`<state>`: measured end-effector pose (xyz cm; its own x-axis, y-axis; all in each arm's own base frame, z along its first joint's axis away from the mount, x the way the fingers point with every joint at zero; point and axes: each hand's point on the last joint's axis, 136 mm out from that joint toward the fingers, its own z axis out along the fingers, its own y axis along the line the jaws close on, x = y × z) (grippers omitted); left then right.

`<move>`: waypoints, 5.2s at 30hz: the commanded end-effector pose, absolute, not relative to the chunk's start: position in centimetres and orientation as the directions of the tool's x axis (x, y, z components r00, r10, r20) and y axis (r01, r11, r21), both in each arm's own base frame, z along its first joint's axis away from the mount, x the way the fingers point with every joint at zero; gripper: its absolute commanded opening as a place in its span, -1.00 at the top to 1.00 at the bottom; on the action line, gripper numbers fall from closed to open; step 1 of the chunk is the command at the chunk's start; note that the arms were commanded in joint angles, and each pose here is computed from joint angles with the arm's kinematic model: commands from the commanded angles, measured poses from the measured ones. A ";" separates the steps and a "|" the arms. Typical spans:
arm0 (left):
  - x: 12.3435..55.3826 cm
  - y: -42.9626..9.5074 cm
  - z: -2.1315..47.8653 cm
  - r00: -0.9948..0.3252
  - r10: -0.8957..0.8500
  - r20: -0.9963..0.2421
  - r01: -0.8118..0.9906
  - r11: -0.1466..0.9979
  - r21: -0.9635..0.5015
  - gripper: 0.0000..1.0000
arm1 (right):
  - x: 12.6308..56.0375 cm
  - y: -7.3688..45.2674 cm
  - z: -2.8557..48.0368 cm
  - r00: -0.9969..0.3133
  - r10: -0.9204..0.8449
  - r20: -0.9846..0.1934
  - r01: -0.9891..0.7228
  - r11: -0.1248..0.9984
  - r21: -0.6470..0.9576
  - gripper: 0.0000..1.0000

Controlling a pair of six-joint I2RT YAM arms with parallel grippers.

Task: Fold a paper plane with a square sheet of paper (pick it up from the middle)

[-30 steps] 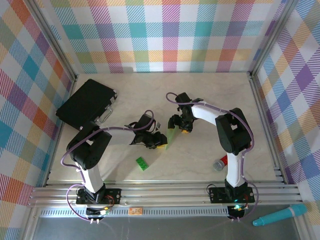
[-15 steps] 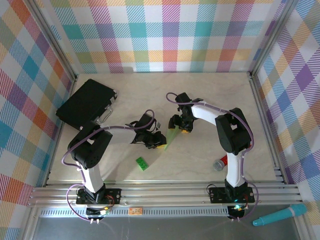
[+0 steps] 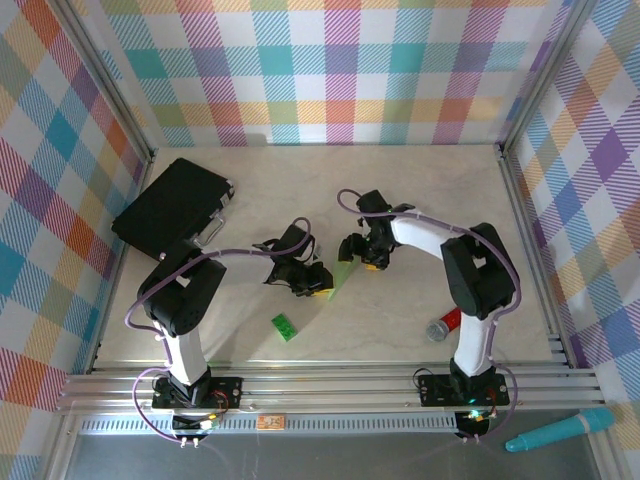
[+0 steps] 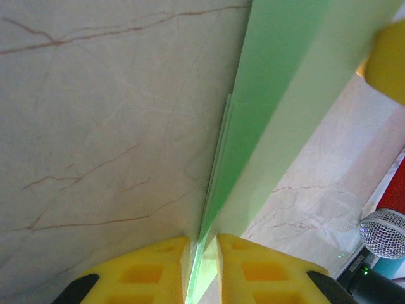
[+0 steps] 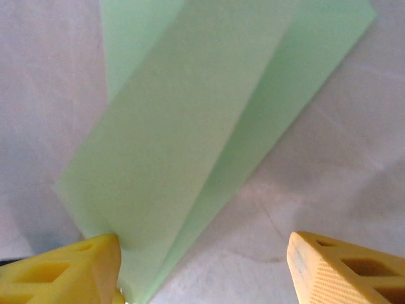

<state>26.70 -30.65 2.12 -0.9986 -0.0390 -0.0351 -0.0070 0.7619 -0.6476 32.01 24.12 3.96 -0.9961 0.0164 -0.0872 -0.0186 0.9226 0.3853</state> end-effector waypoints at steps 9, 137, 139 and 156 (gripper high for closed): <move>25.4 -29.9 -0.4 -1.000 -0.008 0.005 -0.010 0.824 -0.566 0.60 | 30.4 26.2 9.2 -0.986 0.004 -0.167 -0.095 0.809 0.580 0.01; 28.9 -34.5 2.0 -0.995 0.010 -0.104 0.072 0.789 -0.610 0.88 | 29.9 23.7 -3.1 -0.999 0.017 0.032 0.031 0.862 0.506 0.79; 28.5 -34.2 1.5 -0.996 0.008 -0.089 0.061 0.791 -0.609 0.89 | 29.8 23.7 -3.3 -0.999 0.017 0.039 0.034 0.865 0.501 0.80; 23.9 -31.3 -0.8 -0.999 0.000 0.041 -0.024 0.813 -0.582 1.00 | 29.0 22.1 -5.2 -0.994 0.038 0.104 0.077 0.910 0.407 0.82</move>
